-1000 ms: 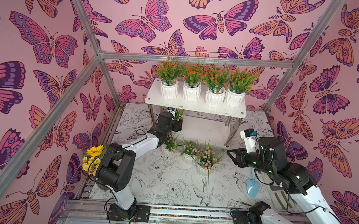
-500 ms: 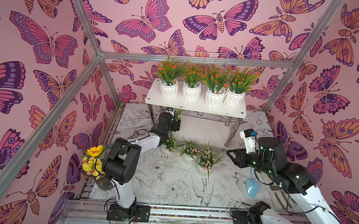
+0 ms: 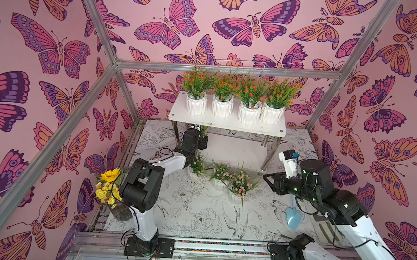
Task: Place the baby's breath potted plants on the rack by color
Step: Place the baby's breath potted plant on the rack.
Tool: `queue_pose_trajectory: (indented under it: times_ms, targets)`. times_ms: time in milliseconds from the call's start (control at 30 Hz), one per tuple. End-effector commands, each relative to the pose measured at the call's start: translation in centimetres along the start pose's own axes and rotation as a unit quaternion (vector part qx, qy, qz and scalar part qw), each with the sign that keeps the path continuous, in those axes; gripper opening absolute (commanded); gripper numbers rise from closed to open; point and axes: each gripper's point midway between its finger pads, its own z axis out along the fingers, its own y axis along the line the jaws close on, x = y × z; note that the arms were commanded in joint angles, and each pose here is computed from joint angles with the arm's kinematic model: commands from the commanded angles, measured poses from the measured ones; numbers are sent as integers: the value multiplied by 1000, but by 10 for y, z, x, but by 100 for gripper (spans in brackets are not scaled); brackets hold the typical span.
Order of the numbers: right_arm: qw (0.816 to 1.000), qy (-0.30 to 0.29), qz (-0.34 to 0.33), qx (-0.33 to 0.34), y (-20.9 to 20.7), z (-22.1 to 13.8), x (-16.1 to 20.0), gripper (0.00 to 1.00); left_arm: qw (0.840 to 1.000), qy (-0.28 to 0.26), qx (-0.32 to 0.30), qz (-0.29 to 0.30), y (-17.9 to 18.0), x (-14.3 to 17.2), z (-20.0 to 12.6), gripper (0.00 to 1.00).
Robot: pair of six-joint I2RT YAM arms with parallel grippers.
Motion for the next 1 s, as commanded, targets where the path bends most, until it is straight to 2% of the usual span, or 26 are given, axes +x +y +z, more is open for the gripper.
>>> queue_pose_trajectory:
  times_ms: [0,67,300,500,767,967]
  targets:
    - [1000,-4,-6,11,-5,-3,1,46,999,-29,-15,-8,8,-22,1,81]
    - [1000,-4,-6,11,-5,-3,1,46,999,-28,-17,-10,9,-22,2,83]
    - [1000,-4,-6,13,-6,-4,3,46,999,-21,-32,-16,15,-17,4,100]
    - [1000,-3,-6,14,-7,-2,4,47,999,-25,-26,-19,15,-25,-7,100]
    - [1000,-4,-5,20,-11,3,5,47,999,-38,-4,-25,13,-44,-44,100]
    - [1000,-4,-4,17,-11,7,6,47,1000,-16,17,-18,7,-40,-65,100]
